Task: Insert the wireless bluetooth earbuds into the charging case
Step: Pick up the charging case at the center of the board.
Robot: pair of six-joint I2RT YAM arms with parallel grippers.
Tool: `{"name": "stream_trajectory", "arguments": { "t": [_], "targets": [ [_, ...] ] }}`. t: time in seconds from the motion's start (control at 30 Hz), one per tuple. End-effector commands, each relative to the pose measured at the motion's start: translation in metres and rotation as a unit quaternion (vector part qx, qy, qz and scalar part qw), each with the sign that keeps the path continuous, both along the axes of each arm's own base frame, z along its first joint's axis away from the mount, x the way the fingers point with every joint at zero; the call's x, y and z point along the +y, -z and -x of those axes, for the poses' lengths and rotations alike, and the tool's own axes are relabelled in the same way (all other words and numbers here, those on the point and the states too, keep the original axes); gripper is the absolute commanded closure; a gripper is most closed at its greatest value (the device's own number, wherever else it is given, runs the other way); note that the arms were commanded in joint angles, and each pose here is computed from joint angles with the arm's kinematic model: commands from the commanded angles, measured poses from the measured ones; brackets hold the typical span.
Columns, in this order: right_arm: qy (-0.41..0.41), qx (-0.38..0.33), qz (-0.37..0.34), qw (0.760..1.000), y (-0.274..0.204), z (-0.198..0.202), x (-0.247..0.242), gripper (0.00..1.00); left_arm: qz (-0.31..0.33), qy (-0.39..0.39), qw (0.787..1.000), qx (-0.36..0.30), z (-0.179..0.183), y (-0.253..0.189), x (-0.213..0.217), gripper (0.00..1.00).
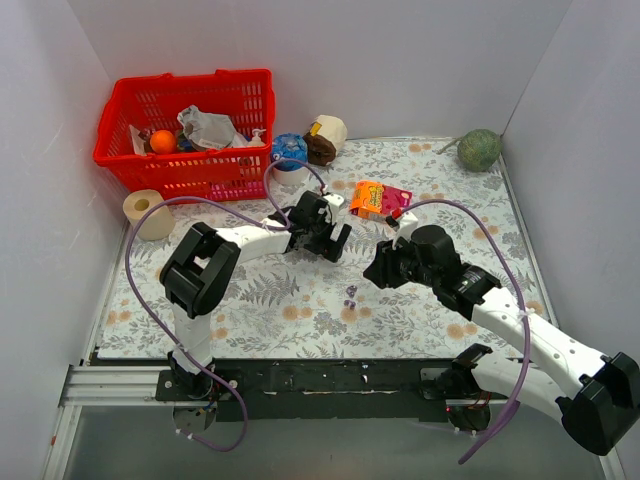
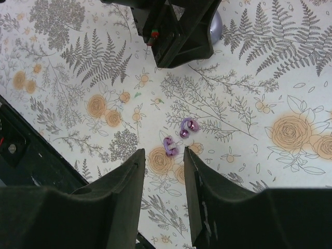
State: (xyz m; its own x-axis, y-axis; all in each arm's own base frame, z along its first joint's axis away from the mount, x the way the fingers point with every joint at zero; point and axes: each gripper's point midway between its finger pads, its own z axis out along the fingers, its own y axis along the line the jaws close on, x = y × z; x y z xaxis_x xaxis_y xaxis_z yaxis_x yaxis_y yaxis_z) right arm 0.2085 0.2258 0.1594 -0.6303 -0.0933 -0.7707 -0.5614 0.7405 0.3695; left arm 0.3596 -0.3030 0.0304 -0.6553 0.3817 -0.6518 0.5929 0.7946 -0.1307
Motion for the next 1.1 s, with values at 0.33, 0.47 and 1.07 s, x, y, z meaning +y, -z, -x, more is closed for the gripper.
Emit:
{"name": "stream_trajectory", "arguments": {
  "t": [0.33, 0.47, 1.07],
  "targets": [
    [-0.004, -0.007, -0.012, 1.0, 0.001, 0.0, 0.004, 0.57, -0.037, -0.034, 0.999, -0.005, -0.002, 0.009, 0.004, 0.03],
    [-0.003, -0.007, -0.012, 1.0, 0.0, 0.0, 0.003, 0.57, -0.064, -0.039, 0.997, -0.012, -0.003, 0.014, 0.008, 0.09],
    [0.016, -0.016, -0.013, 1.0, -0.007, 0.004, -0.008, 0.58, -0.063, -0.041, 0.996, -0.048, 0.004, 0.001, 0.008, 0.71]
  ]
}}
